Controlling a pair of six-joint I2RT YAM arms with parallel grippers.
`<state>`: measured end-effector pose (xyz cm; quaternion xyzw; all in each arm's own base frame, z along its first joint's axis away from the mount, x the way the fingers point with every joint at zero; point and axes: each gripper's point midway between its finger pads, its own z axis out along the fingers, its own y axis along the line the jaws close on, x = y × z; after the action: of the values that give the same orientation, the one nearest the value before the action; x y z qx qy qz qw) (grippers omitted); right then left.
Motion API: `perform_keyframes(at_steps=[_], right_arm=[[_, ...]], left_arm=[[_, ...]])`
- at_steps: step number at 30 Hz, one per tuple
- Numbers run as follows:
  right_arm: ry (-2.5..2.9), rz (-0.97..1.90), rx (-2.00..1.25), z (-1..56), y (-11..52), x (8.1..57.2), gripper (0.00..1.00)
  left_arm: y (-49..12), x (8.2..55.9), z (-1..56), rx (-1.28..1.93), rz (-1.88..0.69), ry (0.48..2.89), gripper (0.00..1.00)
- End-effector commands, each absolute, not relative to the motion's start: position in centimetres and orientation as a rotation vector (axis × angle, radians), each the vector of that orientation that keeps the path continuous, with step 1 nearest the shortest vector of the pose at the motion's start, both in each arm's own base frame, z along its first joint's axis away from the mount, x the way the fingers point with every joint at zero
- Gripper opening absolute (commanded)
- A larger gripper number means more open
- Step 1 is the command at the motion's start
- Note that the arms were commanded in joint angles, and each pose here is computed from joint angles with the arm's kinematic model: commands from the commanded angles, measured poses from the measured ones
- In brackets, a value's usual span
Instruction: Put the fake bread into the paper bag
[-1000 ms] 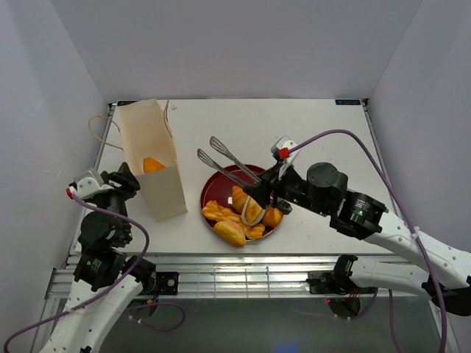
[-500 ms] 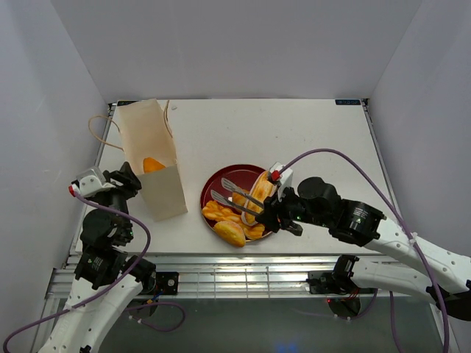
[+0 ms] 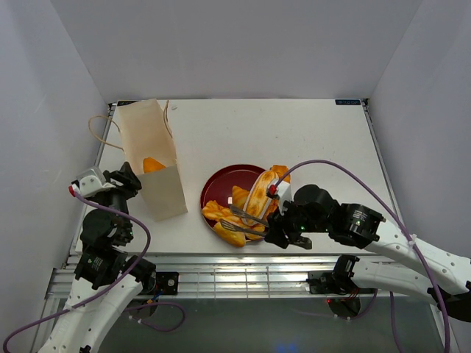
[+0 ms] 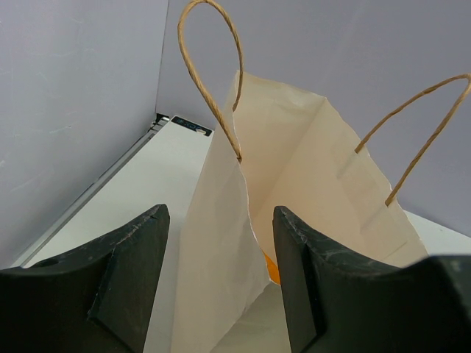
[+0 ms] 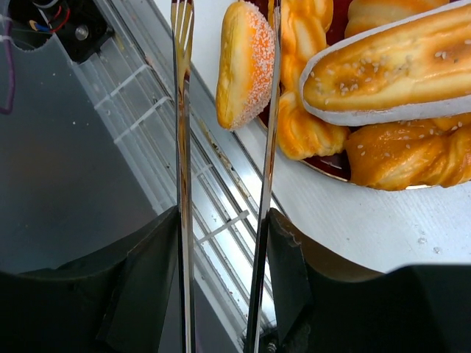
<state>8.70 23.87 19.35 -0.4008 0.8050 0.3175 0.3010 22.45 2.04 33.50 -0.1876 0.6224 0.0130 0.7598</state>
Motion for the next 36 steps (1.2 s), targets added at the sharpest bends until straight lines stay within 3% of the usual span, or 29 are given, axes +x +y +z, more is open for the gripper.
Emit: perform_keyframes(at_steps=[1,23,36], right_arm=[[2.152,0.854,-1.101,19.0,23.5,7.8,0.55],[2.223,0.754,-1.119,15.8,22.8,8.3,0.6],[2.235,0.77,-1.122,14.8,23.5,8.3,0.58]], left_arm=[[1.7,22.6,33.3,-0.394,0.016,1.365,0.69],[1.6,22.6,33.3,-0.391,0.015,1.366,0.69],[1.6,22.5,33.4,-0.392,0.013,1.362,0.69]])
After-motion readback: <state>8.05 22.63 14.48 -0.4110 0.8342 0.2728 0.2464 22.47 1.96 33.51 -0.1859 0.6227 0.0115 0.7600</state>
